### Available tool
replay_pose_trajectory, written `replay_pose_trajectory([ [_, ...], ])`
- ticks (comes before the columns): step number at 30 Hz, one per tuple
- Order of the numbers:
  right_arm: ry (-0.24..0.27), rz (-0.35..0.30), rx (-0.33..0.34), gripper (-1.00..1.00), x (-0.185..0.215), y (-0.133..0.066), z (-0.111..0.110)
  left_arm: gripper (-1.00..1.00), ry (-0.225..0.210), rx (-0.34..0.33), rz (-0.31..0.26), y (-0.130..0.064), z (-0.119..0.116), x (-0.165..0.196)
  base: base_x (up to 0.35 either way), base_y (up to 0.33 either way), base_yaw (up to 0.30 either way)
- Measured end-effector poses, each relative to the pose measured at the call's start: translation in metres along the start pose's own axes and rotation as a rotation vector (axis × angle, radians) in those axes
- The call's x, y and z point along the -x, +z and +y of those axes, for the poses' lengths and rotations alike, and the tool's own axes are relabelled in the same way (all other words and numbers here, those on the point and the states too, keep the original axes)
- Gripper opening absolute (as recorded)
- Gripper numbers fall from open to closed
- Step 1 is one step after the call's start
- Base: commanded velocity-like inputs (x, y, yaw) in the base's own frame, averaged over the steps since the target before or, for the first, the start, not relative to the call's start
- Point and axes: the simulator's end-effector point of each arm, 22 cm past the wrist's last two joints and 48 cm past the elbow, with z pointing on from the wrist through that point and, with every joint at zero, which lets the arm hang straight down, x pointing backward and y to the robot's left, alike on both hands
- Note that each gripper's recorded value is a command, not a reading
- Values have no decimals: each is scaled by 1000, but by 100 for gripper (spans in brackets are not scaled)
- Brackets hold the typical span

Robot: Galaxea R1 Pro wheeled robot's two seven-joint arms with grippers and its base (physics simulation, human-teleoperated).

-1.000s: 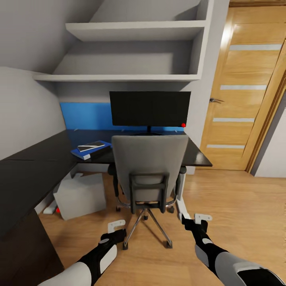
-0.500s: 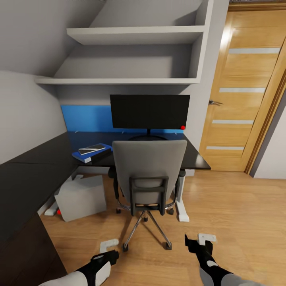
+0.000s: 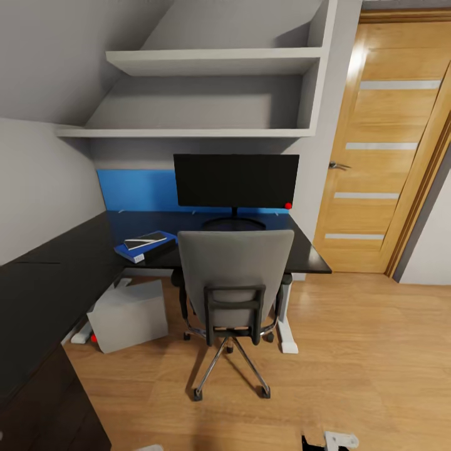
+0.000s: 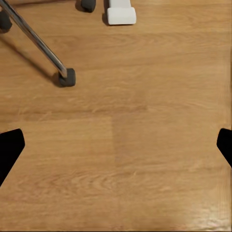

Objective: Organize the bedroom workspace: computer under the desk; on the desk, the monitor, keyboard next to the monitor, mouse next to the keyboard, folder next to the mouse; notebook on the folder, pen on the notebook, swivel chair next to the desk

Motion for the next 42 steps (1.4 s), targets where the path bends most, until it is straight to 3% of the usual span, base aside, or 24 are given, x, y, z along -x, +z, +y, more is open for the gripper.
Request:
replay_pose_trajectory([
  [7,-8,48,-1,100,-24,-22,-3,100,2,5,9,-11,5,1,0,0,0],
  [26,-8,50,-2,100,3,-41,-5,100,6,5,10,-40,9,18,0,0,0],
  [32,-8,50,-2,100,9,-46,-6,100,7,23,6,-44,23,24,0,0,0],
  [42,-9,50,-2,100,24,-57,-7,100,8,26,5,-60,27,34,0,0,0],
])
